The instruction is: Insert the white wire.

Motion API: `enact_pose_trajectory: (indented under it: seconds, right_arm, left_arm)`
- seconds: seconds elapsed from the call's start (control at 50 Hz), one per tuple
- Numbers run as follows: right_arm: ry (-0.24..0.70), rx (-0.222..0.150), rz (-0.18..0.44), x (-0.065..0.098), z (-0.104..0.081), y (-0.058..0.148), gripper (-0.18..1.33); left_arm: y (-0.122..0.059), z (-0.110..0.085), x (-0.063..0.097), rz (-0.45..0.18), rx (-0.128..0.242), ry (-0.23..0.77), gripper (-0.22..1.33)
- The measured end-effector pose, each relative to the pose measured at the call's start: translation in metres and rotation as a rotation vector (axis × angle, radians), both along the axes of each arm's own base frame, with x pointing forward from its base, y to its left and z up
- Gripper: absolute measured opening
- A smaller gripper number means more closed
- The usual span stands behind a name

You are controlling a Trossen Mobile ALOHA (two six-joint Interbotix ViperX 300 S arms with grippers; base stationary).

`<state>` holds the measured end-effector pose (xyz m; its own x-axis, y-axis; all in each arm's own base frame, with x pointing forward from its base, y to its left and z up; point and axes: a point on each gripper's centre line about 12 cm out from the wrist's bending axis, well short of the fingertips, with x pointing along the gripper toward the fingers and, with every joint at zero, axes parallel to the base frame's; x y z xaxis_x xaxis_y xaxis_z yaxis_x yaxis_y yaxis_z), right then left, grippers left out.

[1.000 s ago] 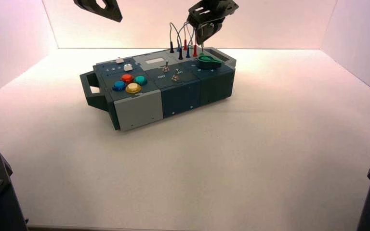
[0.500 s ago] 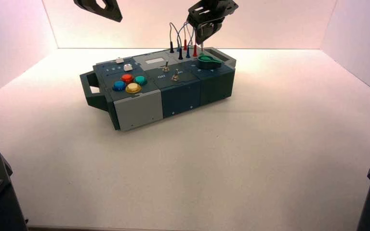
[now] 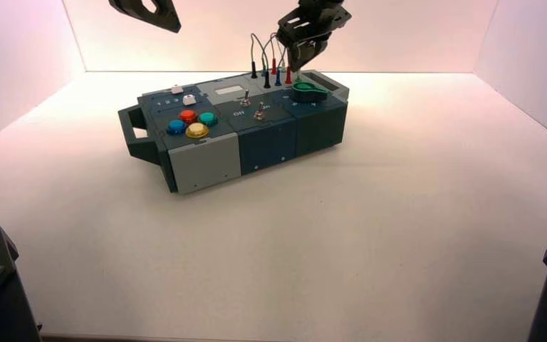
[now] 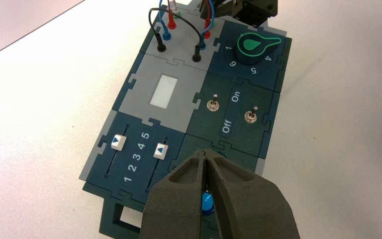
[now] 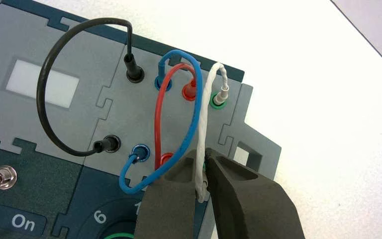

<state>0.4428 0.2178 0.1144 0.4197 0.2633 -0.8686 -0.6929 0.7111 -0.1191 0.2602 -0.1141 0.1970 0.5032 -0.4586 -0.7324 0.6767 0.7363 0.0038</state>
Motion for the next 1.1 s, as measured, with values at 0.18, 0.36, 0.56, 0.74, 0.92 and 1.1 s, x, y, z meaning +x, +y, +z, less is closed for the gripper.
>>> enact_pose_trajectory:
  seconds: [0.18, 0.36, 0.56, 0.74, 0.92, 1.1]
  right_arm:
    - [0.000, -0.001, -0.002, 0.000, -0.003, -0.001, -0.01]
    - [0.020, -0.012, -0.002, -0.002, -0.015, -0.002, -0.01]
    - [0.019, -0.010, -0.004, -0.003, -0.014, -0.003, -0.01]
    - [0.059, -0.027, -0.001, -0.012, -0.008, -0.006, 0.04]
    - [0.142, -0.057, 0.009, -0.020, 0.004, -0.008, 0.64]
    - [0.184, -0.071, 0.020, -0.023, 0.022, -0.009, 0.72]
  left_arm:
    - [0.000, 0.000, 0.000, -0.002, 0.000, -0.001, -0.16]
    - [0.000, 0.000, 0.000, 0.000, 0.000, 0.000, -0.16]
    - [0.000, 0.000, 0.000, 0.000, 0.000, 0.000, -0.16]
    - [0.000, 0.001, 0.000, 0.000, 0.000, -0.001, -0.16]
    - [-0.001, 0.004, 0.002, 0.000, -0.003, -0.010, -0.16]
    - [0.000, 0.004, 0.002, 0.002, -0.003, -0.012, -0.16]
